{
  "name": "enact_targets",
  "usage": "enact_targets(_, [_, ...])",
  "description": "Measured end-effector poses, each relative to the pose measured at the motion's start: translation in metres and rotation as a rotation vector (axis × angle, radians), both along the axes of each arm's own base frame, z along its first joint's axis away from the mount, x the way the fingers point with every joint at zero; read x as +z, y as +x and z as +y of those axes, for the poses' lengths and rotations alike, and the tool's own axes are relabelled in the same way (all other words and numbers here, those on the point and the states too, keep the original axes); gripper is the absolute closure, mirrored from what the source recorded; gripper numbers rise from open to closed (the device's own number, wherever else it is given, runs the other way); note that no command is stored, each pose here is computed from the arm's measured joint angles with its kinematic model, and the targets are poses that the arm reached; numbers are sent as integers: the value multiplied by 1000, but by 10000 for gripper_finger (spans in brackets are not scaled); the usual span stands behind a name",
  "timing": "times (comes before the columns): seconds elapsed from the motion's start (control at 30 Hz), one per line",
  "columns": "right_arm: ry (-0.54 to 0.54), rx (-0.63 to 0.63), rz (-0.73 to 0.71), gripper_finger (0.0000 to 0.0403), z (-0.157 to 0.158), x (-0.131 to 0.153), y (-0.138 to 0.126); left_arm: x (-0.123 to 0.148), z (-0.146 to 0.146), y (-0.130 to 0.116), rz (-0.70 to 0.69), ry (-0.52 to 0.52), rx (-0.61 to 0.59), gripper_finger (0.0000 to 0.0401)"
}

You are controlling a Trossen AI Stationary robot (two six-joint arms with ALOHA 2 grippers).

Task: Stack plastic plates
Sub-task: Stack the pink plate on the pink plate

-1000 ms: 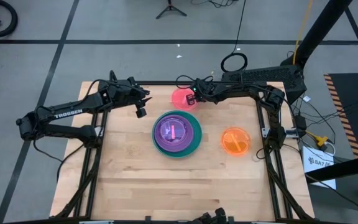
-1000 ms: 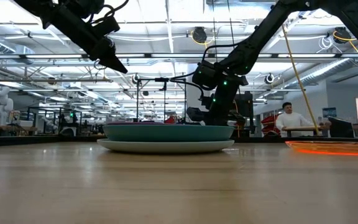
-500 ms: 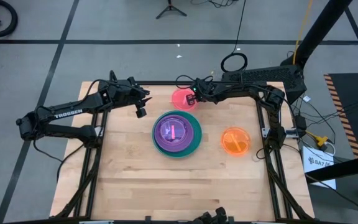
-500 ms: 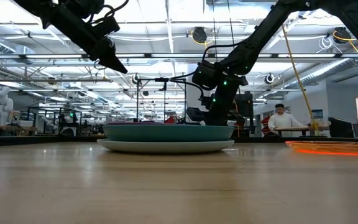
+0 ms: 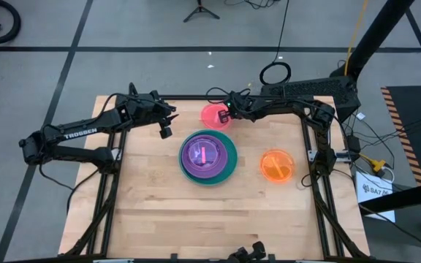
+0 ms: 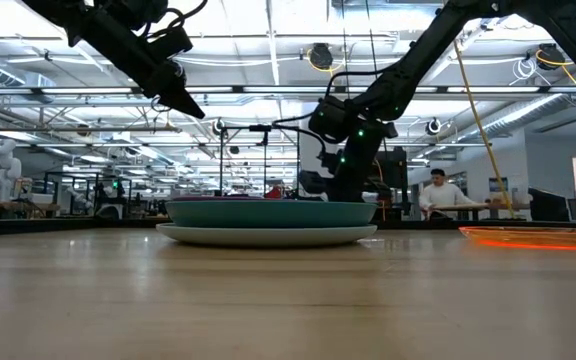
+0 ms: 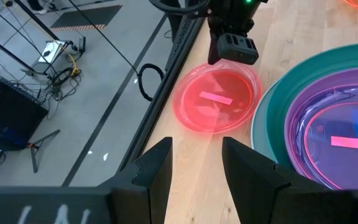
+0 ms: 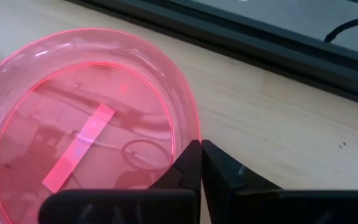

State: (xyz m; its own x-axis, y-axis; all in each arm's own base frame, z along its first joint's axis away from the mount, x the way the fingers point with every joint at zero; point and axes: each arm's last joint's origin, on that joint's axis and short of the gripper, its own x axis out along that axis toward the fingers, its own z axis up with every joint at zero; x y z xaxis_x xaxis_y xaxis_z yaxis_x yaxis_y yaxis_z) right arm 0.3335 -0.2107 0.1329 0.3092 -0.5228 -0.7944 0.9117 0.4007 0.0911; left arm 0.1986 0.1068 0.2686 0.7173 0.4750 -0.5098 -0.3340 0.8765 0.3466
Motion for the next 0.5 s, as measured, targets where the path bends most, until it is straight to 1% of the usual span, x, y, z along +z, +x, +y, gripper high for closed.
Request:
enact_targets(0.17, [-21, 11, -19, 403, -1, 2, 2, 0, 0, 0, 0, 0, 0, 254])
enact_targets(0.33, [-38, 2, -10, 403, -2, 2, 2, 0, 0, 0, 0, 0, 0, 254])
enact_targets(0.5, [-58, 5, -40, 403, -2, 12, 2, 0, 0, 0, 1, 0, 0, 254])
